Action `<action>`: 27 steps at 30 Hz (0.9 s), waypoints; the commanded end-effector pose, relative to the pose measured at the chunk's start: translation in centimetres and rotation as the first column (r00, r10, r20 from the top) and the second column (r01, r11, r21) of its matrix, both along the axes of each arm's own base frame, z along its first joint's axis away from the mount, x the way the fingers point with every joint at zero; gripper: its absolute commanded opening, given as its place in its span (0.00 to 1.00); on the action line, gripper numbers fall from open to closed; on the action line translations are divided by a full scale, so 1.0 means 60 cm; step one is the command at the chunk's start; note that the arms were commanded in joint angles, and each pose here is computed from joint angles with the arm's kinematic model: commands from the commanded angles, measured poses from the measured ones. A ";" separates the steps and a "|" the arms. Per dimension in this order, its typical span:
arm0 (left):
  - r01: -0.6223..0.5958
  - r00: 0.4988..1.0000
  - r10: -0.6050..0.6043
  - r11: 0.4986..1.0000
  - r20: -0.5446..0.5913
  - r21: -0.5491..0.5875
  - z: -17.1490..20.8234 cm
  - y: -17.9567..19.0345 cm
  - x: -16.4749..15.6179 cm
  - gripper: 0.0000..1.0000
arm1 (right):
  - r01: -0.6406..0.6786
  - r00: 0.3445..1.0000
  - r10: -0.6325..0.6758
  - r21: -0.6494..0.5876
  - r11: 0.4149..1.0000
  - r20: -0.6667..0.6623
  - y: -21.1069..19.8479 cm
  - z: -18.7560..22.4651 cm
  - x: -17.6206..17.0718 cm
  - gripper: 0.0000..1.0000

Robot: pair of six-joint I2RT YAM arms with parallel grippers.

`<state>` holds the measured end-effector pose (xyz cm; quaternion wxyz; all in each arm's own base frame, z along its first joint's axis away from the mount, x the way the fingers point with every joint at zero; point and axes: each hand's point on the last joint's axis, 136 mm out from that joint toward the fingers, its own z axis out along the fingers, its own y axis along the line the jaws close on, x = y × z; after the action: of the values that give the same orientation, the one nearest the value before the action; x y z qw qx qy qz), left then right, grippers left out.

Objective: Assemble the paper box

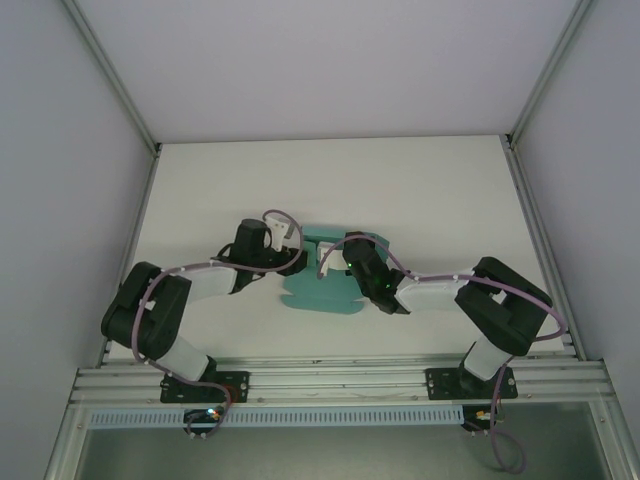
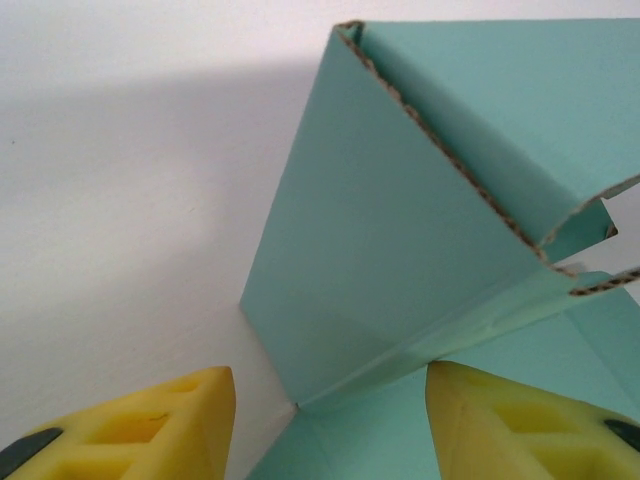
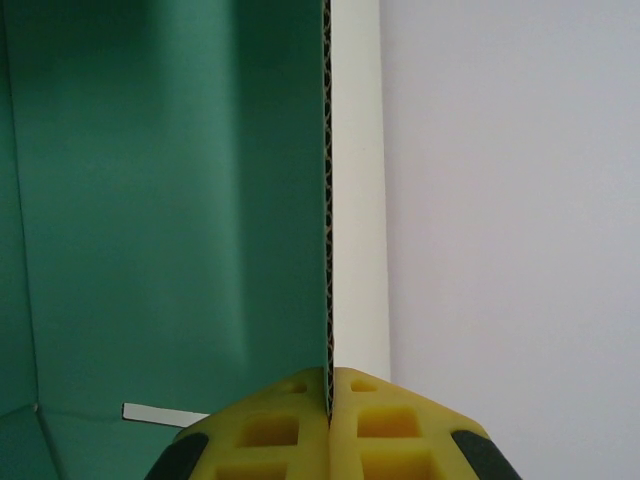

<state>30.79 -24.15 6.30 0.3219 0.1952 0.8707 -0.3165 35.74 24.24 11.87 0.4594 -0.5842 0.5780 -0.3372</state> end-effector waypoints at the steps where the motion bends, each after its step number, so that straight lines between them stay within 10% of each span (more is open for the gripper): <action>1: -0.008 0.995 0.009 1.000 0.096 -0.001 0.023 -0.009 0.026 0.56 | -0.017 1.000 0.017 0.009 1.000 -0.021 0.004 0.000 -0.012 0.00; 12: -0.068 0.965 0.072 0.997 0.253 -0.023 0.052 -0.018 0.066 0.56 | -0.053 0.989 0.051 -0.008 0.999 -0.138 0.014 -0.035 -0.032 0.00; 21: -0.160 0.950 0.117 0.978 0.289 0.132 0.018 -0.012 0.068 0.15 | -0.023 0.991 0.023 0.005 1.000 -0.131 0.008 -0.024 -0.030 0.00; 27: -0.442 0.865 0.317 0.848 0.388 0.292 -0.014 0.049 0.086 0.00 | 0.014 0.992 -0.012 0.018 1.000 -0.127 0.003 -0.016 -0.027 0.00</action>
<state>34.43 -25.45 7.48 0.4693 0.1956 0.8470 -0.1550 35.16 24.08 11.55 0.4401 -0.5815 0.6070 -0.3159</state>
